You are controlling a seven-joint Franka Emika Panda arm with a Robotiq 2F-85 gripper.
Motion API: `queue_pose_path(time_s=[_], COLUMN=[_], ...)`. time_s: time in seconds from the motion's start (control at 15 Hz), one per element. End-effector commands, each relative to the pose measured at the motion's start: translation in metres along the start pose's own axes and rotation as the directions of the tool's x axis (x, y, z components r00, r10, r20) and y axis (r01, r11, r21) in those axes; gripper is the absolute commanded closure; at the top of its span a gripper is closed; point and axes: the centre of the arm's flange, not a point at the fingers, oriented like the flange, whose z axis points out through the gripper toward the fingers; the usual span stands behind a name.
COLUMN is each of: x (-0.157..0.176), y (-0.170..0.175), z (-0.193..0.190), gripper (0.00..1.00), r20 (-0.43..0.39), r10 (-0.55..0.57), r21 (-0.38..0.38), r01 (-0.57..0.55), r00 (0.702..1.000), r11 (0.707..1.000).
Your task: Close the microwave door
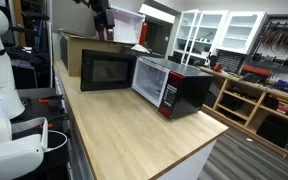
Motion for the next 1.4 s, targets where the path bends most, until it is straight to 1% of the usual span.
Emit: queue_pose_path(time_s=[0.0,1.0,1.13,1.27,1.33], x=[0.0,0.0,0.008,0.023,0.036], y=[0.0,0.0,-0.001,-0.002,-0.004], z=[0.0,0.0,-0.002,-0.008,-0.014], gripper=[0.0,0.0,0.0,0.0,0.0], r20=[0.0,0.0,0.003,-0.008,-0.02], r10=[0.0,0.0,0.001,-0.031,-0.048], r21=[0.0,0.0,0.002,-0.003,-0.006], r01=[0.0,0.0,-0.001,0.031,0.048], r00=[1.0,1.0,1.0,0.999,0.999], r11=[1.0,1.0,1.0,1.0,0.999])
